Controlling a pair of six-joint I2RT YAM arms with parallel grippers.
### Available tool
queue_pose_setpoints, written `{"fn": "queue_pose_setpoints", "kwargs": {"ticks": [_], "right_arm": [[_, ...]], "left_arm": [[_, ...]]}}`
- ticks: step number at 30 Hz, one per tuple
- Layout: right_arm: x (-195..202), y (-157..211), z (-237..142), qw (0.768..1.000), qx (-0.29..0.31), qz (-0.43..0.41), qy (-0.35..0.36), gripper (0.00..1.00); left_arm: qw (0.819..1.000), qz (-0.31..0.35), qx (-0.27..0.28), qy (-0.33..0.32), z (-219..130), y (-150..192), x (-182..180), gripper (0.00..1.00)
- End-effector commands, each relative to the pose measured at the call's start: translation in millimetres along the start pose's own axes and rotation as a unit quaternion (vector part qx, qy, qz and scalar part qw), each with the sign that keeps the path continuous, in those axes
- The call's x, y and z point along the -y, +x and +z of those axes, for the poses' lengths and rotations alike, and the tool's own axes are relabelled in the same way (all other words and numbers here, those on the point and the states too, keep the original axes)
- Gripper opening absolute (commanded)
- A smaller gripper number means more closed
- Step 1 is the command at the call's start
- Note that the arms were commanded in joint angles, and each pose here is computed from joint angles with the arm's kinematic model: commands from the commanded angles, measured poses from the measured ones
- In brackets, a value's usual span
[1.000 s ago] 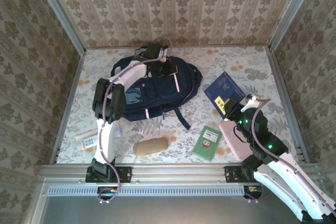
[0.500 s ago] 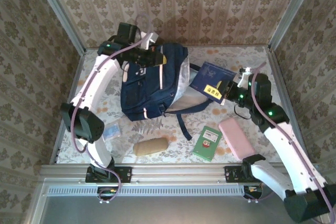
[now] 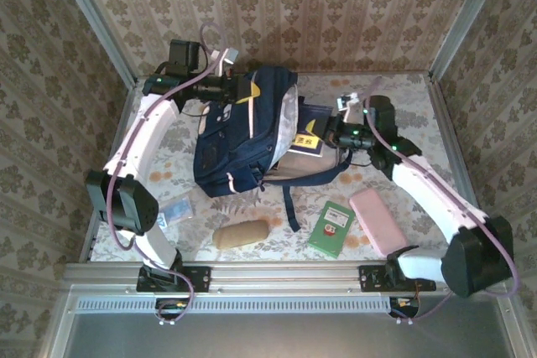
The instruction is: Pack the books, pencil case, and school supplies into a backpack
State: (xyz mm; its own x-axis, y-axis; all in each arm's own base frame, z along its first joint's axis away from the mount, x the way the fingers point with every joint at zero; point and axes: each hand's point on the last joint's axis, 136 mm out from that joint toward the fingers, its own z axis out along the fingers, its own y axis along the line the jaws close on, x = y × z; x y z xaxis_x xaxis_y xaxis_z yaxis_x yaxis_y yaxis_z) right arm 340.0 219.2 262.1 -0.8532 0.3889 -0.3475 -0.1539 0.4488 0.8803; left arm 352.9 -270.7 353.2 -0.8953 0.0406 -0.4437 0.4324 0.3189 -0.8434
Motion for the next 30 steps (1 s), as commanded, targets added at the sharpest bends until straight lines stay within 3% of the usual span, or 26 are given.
{"fn": "queue_pose_setpoints", "kwargs": {"ticks": [1, 11, 16, 18, 23, 26, 30], "right_arm": [[-23, -8, 20, 0.999, -0.006, -0.014, -0.037, 0.0], [9, -2, 93, 0.999, -0.049, -0.007, 0.022, 0.0], [22, 0, 137, 0.996, -0.049, -0.008, 0.069, 0.06], [34, -3, 153, 0.995, -0.04, 0.002, 0.09, 0.13], [47, -3, 178, 0.994, -0.045, 0.012, 0.101, 0.47], [41, -6, 165, 0.994, -0.033, -0.017, 0.107, 0.62], [24, -9, 135, 0.991, -0.021, -0.065, 0.112, 0.72]], "left_arm": [[0.989, 0.116, 0.023, 0.091, -25, -12, 73, 0.0], [0.988, 0.119, 0.025, 0.098, -27, -15, 80, 0.0], [0.987, 0.12, 0.025, 0.104, -26, -15, 83, 0.0], [0.987, 0.119, 0.026, 0.103, -27, -17, 82, 0.0], [0.989, 0.113, 0.029, 0.096, -26, -18, 76, 0.0], [0.99, 0.104, 0.034, 0.085, -27, -21, 65, 0.0], [0.994, 0.087, 0.044, 0.057, -28, -26, 43, 0.0]]}}
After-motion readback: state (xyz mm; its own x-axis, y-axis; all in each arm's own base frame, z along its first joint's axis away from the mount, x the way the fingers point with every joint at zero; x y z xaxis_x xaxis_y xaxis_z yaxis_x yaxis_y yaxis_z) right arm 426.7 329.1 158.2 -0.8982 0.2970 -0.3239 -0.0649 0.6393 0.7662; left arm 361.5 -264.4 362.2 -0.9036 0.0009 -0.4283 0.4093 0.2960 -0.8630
